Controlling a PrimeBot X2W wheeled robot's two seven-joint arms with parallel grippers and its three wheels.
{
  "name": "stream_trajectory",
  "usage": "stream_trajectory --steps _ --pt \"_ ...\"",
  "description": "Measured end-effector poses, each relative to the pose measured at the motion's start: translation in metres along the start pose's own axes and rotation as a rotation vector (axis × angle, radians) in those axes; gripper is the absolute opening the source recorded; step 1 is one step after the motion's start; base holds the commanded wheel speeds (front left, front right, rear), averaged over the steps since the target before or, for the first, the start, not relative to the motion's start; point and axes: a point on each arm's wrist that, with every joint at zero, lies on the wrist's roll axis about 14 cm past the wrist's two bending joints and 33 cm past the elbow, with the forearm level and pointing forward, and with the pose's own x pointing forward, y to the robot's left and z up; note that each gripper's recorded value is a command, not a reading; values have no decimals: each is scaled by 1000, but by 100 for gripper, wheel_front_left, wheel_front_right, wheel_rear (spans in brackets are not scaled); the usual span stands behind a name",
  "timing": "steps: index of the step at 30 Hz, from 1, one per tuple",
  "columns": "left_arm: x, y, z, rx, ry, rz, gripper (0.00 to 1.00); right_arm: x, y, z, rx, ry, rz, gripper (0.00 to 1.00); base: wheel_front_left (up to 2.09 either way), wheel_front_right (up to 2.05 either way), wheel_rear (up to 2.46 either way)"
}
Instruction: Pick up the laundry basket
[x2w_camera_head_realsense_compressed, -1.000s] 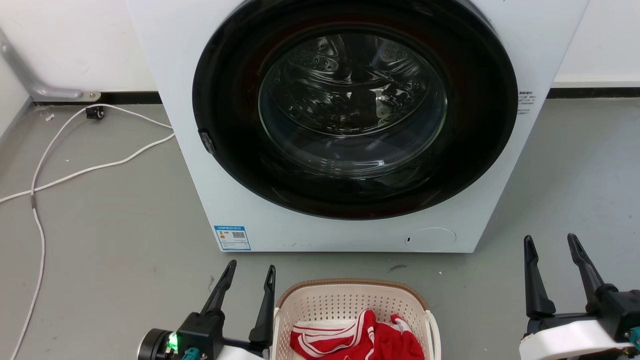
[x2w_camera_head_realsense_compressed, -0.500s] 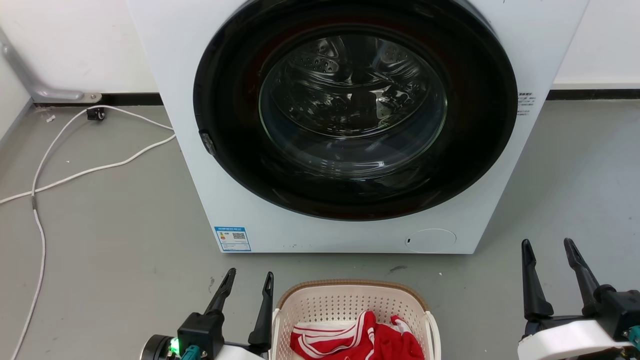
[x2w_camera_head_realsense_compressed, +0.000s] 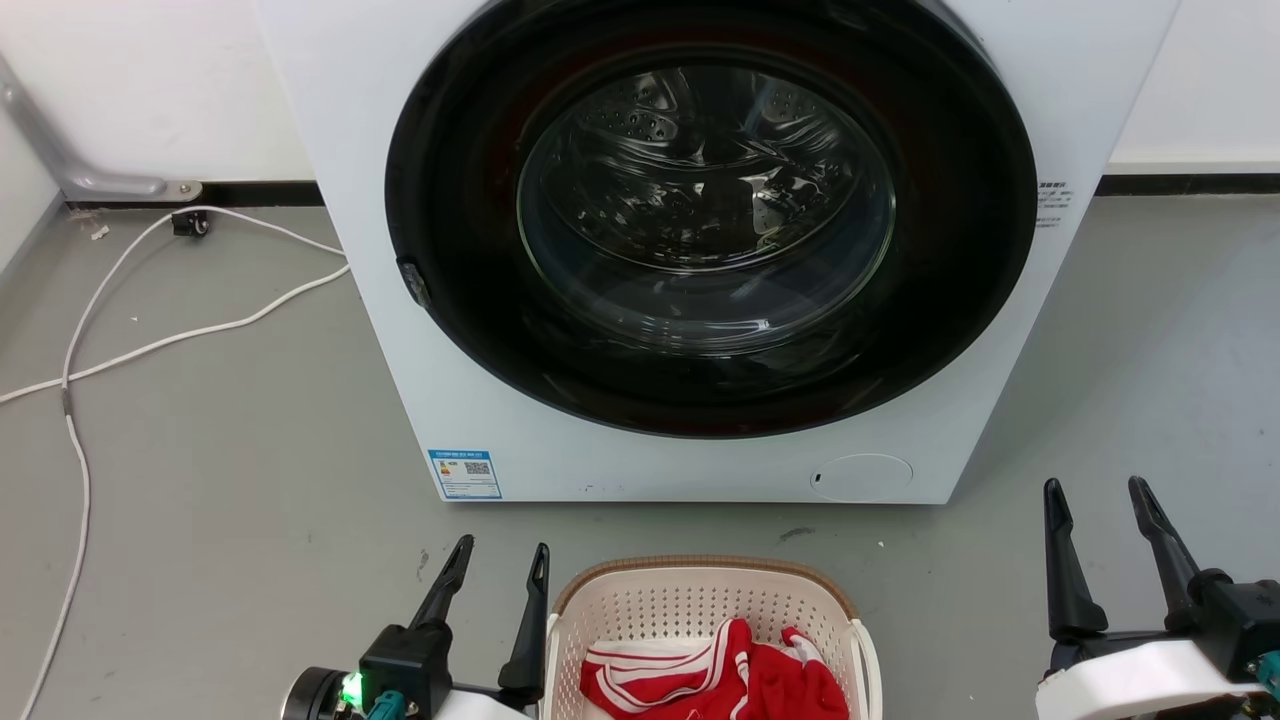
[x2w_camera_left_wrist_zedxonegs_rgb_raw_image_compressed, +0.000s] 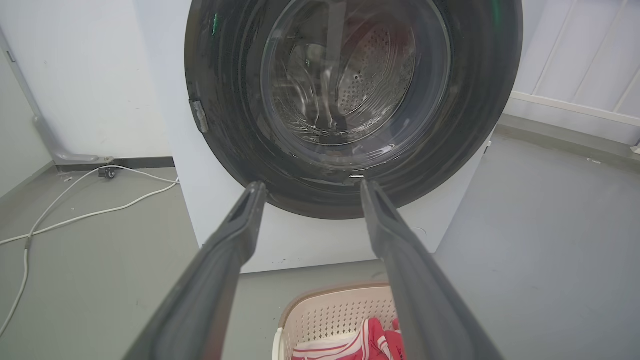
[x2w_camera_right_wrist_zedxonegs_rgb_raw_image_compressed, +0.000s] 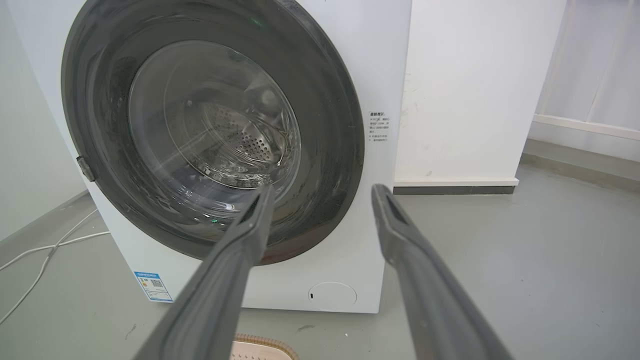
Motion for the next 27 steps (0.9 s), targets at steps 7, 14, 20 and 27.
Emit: stream_trajectory --steps 7,14,20,27 --pt "2 2 -7 16 23 3 100 2 0 -8 2 28 -2 100 0 0 0" --pt "20 9 -26 55 79 22 100 19 6 -27 -2 85 20 100 0 0 0" --pt "46 18 -58 30 160 14 100 44 12 -59 -4 170 43 100 0 0 0" --pt "77 32 -119 16 312 -22 100 69 14 -124 24 333 51 100 0 0 0"
